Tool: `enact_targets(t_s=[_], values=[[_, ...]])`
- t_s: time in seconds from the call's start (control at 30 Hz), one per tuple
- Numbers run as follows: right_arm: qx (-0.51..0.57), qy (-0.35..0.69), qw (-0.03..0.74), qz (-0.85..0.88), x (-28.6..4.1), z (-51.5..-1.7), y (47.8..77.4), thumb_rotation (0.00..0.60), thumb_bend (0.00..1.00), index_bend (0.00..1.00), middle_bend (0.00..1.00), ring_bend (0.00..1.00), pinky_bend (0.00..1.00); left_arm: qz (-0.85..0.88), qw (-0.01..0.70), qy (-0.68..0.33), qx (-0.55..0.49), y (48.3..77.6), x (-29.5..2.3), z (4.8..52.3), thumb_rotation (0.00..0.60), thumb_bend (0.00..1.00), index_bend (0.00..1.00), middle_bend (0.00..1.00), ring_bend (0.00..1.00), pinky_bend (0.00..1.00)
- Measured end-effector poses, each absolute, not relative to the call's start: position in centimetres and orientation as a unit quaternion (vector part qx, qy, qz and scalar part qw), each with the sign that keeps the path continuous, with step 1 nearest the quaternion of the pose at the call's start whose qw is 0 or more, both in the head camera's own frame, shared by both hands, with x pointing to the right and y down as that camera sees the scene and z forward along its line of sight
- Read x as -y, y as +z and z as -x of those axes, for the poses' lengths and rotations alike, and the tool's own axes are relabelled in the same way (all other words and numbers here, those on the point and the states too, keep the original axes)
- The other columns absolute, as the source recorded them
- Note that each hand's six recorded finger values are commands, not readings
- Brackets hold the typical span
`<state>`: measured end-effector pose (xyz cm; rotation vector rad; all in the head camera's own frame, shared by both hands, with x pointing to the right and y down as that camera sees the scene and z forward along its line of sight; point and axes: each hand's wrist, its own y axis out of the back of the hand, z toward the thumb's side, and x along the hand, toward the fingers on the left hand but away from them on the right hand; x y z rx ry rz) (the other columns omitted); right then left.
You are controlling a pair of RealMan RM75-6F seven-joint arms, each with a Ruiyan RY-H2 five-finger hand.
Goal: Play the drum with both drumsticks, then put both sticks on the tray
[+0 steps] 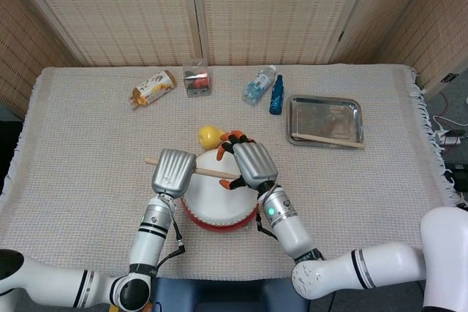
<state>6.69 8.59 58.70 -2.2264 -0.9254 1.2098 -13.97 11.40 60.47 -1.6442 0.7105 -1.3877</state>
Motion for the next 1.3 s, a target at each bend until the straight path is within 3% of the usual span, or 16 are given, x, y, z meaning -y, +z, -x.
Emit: enact_targets(t_s=[1.3], values=[[0.340, 0.423, 0.224, 0.809, -9.0, -5.2, 59.5, 0.600, 0.39, 0.62, 0.24, 0.11, 0.28, 0.647, 0.442, -0.559, -0.271, 60.5, -11.6, 12.7, 0.600, 0.59, 1.00, 1.00, 1.00, 1.00]])
